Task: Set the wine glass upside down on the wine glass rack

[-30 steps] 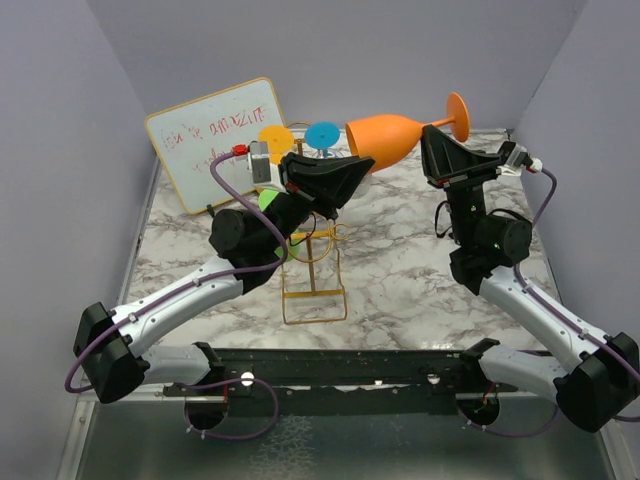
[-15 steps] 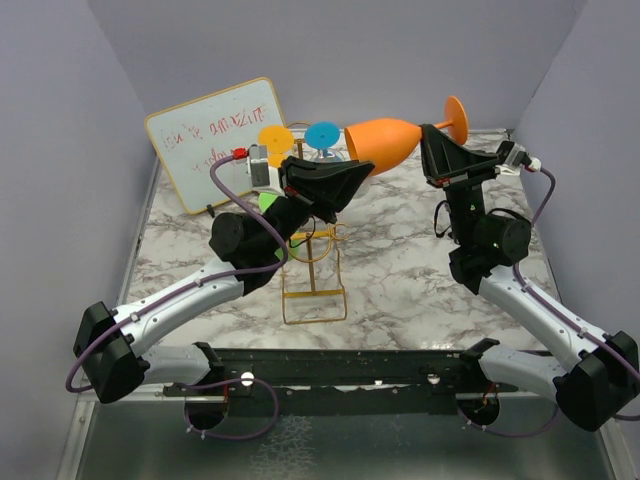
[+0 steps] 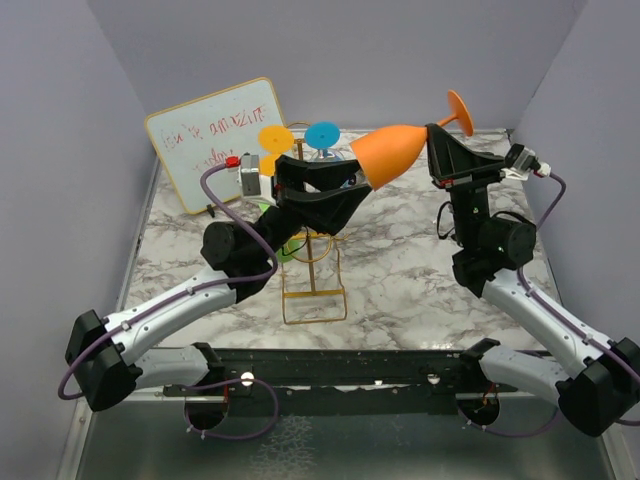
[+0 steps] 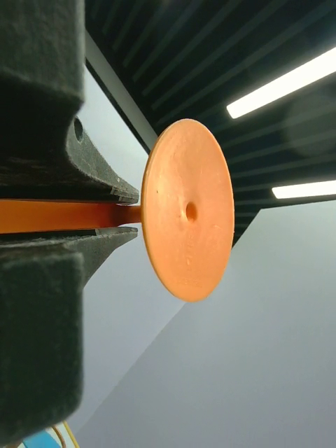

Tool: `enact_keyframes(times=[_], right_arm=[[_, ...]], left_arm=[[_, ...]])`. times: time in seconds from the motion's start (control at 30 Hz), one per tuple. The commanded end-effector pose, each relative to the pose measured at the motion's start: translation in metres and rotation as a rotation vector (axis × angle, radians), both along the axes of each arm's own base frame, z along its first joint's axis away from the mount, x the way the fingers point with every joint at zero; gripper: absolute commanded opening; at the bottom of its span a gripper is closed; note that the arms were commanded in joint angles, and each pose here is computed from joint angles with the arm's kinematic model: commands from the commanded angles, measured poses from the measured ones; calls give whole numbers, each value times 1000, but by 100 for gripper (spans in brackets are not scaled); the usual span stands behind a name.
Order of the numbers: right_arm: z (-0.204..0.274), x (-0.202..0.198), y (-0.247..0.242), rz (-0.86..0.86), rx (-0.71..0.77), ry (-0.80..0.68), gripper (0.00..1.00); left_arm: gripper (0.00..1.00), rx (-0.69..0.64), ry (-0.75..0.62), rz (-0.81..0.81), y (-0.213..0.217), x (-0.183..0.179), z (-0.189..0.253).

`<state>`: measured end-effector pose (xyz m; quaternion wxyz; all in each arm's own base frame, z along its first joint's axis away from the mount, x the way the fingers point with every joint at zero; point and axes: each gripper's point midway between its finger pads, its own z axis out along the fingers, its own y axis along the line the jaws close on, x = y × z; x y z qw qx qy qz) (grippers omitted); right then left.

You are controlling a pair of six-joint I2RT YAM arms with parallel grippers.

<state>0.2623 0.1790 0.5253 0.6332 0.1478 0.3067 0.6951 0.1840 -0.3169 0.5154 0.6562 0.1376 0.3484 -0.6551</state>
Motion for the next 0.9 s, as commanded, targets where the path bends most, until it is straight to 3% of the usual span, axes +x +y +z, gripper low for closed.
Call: enact_keyframes(times=[0.0, 0.23, 0.5, 0.73, 0.87], right_arm=[[8, -3, -15, -142, -49, -25, 1], [-6, 4, -31, -369, -252, 54, 1], [-55, 11, -38, -565, -590, 76, 1], [-97, 20, -9, -530, -876, 14, 1], [-114, 17, 17, -433, -979, -82, 1]], left_arm=[[67, -18, -21, 52, 18, -7, 12], [86, 77, 40, 221, 39, 7, 3], [89, 315, 169, 452, 67, 33, -21], [89, 543, 250, 633, 93, 51, -47], [89, 525, 271, 706, 111, 53, -48]])
